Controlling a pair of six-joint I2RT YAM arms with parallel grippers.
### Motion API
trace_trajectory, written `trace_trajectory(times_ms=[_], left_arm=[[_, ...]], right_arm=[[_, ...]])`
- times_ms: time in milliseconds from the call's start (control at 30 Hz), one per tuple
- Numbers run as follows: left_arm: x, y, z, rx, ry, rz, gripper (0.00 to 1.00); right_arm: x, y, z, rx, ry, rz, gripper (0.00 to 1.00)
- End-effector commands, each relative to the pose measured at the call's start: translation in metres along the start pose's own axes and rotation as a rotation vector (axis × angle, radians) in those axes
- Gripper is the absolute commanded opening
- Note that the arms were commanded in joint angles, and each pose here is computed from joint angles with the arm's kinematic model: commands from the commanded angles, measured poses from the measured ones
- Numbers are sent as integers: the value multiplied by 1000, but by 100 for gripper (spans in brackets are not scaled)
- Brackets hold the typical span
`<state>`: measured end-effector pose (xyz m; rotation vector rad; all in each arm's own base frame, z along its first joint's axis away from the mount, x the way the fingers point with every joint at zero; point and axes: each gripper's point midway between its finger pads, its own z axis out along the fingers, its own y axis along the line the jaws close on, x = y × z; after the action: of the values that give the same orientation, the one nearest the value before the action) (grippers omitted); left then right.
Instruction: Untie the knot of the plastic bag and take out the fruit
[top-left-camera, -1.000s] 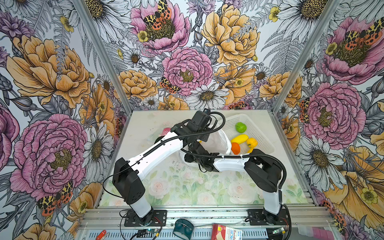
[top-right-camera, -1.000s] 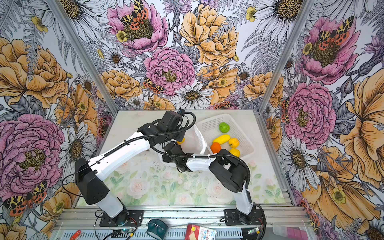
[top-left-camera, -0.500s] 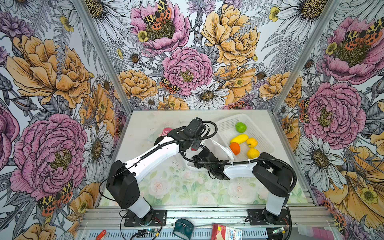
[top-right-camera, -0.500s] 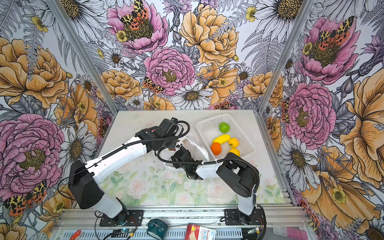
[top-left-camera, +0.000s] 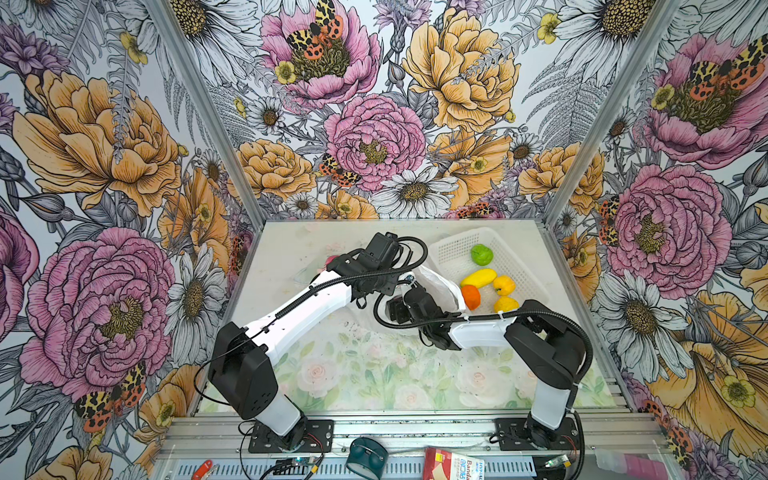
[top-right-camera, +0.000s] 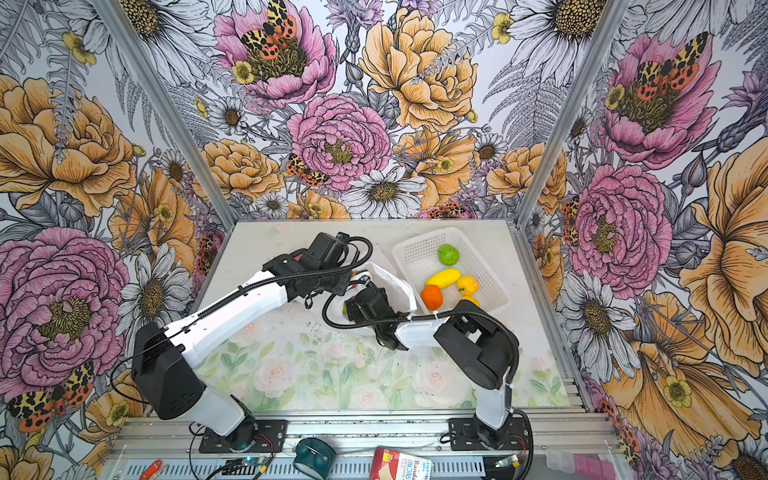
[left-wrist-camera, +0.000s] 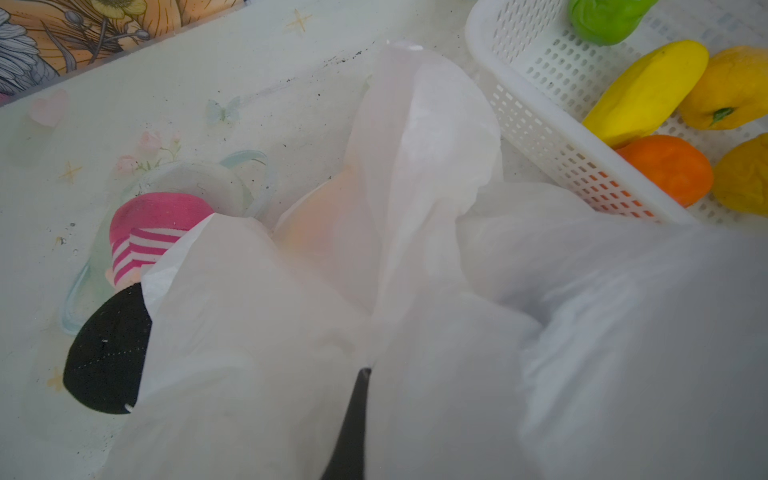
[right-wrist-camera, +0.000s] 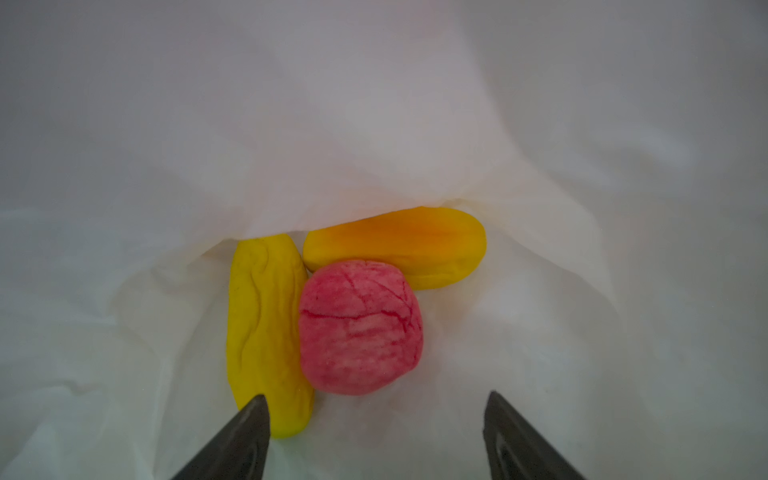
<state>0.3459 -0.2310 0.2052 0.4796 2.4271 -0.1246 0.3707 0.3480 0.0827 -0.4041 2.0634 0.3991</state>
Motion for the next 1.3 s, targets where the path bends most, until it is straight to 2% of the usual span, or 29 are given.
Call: trace_trajectory(times_ms=[0, 167, 267, 333, 467, 667, 1033, 1267], left_arm=[[-2, -12, -1, 85, 6, -12, 0], [4, -25, 6, 108, 31, 23, 0], [5, -29, 6, 107, 33, 39, 0], [5, -28, 6, 110, 33, 29, 0], [2, -18, 6, 109, 29, -12, 0], [6, -15, 16, 89, 55, -11, 0], [6, -6, 25, 90, 76, -50, 0], [5, -4, 25, 86, 74, -51, 0]], right_arm=[[-15, 19, 24, -68, -17, 40, 83], [-4, 30, 63, -70, 35, 57, 83], [3, 24, 69, -48, 54, 74, 77], [3, 20, 66, -41, 55, 86, 69], [0, 13, 49, -48, 36, 101, 53], [-7, 12, 18, -83, 13, 82, 39], [-33, 19, -48, -220, -113, 22, 28], [-42, 26, -79, -307, -176, -7, 25]])
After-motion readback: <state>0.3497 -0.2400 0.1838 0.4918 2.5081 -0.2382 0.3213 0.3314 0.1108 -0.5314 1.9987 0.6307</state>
